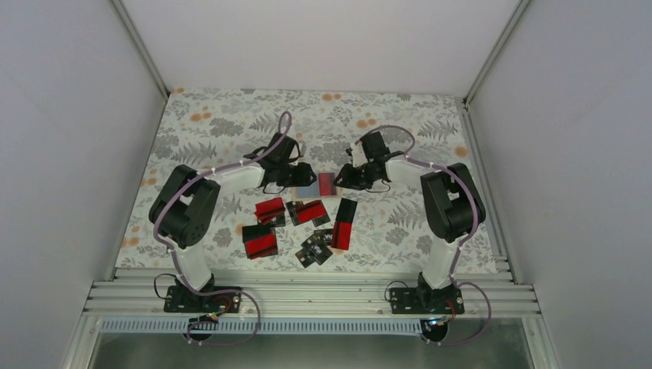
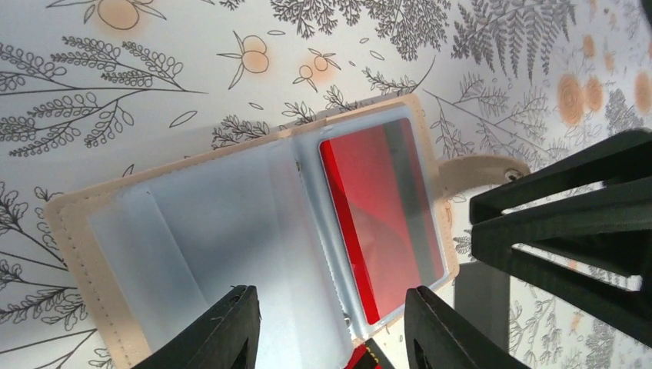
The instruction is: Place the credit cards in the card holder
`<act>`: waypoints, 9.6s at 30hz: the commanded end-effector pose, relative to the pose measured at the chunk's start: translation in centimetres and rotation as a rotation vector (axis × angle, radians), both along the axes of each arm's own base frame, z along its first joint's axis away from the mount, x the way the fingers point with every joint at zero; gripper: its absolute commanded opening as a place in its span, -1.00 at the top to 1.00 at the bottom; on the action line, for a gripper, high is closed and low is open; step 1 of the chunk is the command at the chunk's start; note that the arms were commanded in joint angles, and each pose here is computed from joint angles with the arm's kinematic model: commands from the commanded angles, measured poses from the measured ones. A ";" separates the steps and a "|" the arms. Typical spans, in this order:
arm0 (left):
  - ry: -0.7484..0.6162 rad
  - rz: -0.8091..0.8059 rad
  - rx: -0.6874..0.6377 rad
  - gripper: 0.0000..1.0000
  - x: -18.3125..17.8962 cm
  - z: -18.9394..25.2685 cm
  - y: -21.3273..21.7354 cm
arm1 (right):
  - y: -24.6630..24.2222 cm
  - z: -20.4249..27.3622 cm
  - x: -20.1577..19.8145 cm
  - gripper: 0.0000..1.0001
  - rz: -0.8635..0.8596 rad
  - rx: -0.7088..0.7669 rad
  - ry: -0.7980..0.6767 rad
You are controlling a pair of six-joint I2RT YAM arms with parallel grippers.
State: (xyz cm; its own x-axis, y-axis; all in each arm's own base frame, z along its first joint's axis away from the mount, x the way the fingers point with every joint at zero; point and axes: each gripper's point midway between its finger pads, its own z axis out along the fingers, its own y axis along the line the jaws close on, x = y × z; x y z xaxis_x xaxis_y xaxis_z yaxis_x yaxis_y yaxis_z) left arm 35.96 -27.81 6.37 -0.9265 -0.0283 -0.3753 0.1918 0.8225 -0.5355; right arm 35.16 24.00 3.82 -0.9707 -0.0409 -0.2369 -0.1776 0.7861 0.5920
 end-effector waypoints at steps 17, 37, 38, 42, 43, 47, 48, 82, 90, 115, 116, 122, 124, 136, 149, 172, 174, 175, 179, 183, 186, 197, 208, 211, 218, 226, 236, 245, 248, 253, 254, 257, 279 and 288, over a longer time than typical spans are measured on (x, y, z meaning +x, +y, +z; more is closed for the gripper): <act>-0.017 -0.134 0.102 0.82 0.1 -2.1 -3.2 | 1.0 0.1 0.9 0.48 0.024 0.014 0.006; 0.039 -0.173 0.126 0.95 -0.6 -5.1 -3.8 | 1.2 -1.5 0.5 0.44 0.031 0.024 0.057; 0.043 -0.172 0.128 0.95 -0.7 -5.2 -3.8 | 1.3 -1.5 0.5 0.43 0.030 0.026 0.060; 0.040 -0.154 0.145 0.95 -0.7 -5.1 -3.3 | 1.3 -1.9 0.4 0.40 0.028 0.024 0.073; 0.035 -0.149 0.151 0.95 -0.7 -5.0 -3.2 | 1.2 -2.0 0.3 0.40 0.027 0.019 0.076; 0.025 -0.141 0.171 0.95 -0.7 -4.9 -2.8 | 1.2 -2.2 0.3 0.39 0.023 0.018 0.084; 0.028 -0.140 0.171 0.95 -0.7 -5.0 -2.7 | 1.3 -2.2 0.2 0.39 0.025 0.025 0.087; 0.044 -0.146 0.167 0.95 -1.2 -6.0 -3.3 | 2.2 1.1 0.5 0.49 0.048 -0.045 0.012; 0.043 -0.145 0.168 0.95 -1.2 -6.0 -3.3 | 3.1 1.9 0.4 0.49 0.065 -0.038 -0.003; -0.046 -0.093 0.173 0.95 -0.1 -1.5 -2.6 | 5.1 3.0 0.1 0.49 0.094 -0.064 -0.023; -0.052 -0.084 0.176 0.95 0.0 -1.2 -2.4 | 5.2 3.1 0.1 0.49 0.095 -0.062 -0.024; -0.092 -0.021 0.192 0.92 0.1 0.7 -0.6 | 5.9 3.1 0.2 0.47 0.104 -0.064 -0.025; -0.106 0.000 0.199 0.87 0.0 1.3 0.2 | 6.2 3.0 0.1 0.46 0.112 -0.065 -0.021; -0.150 0.134 0.239 0.75 -2.6 2.9 6.7 | 11.8 2.2 -0.6 0.38 0.215 -0.005 0.019; -0.111 0.216 0.279 -0.02 -9.5 3.5 12.3 | 14.7 5.3 -2.1 0.18 0.290 0.073 -0.013; -0.087 -0.112 0.083 -0.23 -17.5 1.6 3.5 | 2.7 3.8 -16.4 -0.18 0.165 0.008 0.002; -0.089 -0.164 0.059 -0.22 -17.8 1.5 2.5 | 2.2 3.7 -17.7 -0.18 0.161 0.040 0.020; -0.088 -0.190 0.059 -0.22 -17.9 1.3 2.2 | 2.0 3.7 -18.3 -0.18 0.161 0.059 0.029; -0.077 -0.243 0.072 -0.22 -18.3 0.1 1.7 | 1.7 3.5 -19.8 -0.23 0.164 0.112 0.051; -0.041 -0.306 0.028 -0.23 -19.1 -0.9 0.5 | 1.6 2.1 -20.6 -0.21 0.157 0.104 0.095; -0.006 -0.312 0.025 -0.23 -19.5 -2.0 0.3 | 1.8 1.1 -20.9 -0.15 0.144 0.103 0.125; 0.033 -0.292 0.067 -0.23 -19.8 -3.6 1.2 | 3.3 -0.2 -21.4 0.33 0.159 0.100 0.150; 0.046 -0.281 0.068 -0.22 -19.9 -4.1 1.4 | 3.4 -1.7 -21.9 0.56 0.174 0.074 0.181; 0.049 -0.284 0.059 -0.22 -20.0 -4.1 1.4 | 3.0 -2.7 -21.9 0.57 0.167 0.051 0.189; 0.070 -0.301 0.028 -0.22 -20.4 -4.6 1.4 | 1.1 -4.4 -22.2 0.60 0.126 -0.049 0.196; 0.100 -0.308 -0.023 -0.22 -20.8 -5.1 1.3 | 0.5 -5.2 -22.5 0.59 0.121 -0.068 0.206; 0.162 -0.297 -0.032 -0.22 -21.5 -6.4 1.9 | 0.4 -5.6 -22.7 0.60 0.121 -0.070 0.212; 0.169 -0.281 -0.169 -0.10 -21.6 -4.6 1.2 | 0.2 -5.9 -22.9 0.59 0.118 -0.071 0.216; 0.174 -0.270 -0.225 -0.04 -21.8 -4.1 1.1 | 0.2 -6.0 -23.1 0.60 0.118 -0.068 0.222; 0.185 -0.268 -0.295 0.02 -22.1 -3.7 1.0 | 0.2 -6.1 -23.1 0.60 0.121 -0.066 0.223; 0.190 -0.266 -0.306 0.02 -22.1 -3.6 1.0 | 0.3 -6.2 -23.1 0.60 0.121 -0.067 0.222; 0.191 -0.259 -0.343 0.03 -22.1 -3.4 1.0 | 0.2 -6.3 -23.2 0.60 0.124 -0.066 0.224; 0.166 -0.272 -0.323 0.64 -21.3 -3.4 0.7 | 0.2 -6.1 -23.2 0.60 0.117 -0.060 0.220; 0.163 -0.279 -0.326 0.95 -20.8 -3.1 0.1 | 0.3 -5.2 -22.6 0.58 0.111 -0.057 0.185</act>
State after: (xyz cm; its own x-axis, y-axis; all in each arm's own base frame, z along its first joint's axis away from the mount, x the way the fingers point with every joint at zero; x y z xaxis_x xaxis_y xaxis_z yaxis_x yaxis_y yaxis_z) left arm 14.47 -26.91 2.28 -0.9724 0.1257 -0.1968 0.2333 0.5577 -0.7966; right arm 13.64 27.58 1.77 -0.9771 -0.1843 -0.1059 -0.2044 0.6781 0.7060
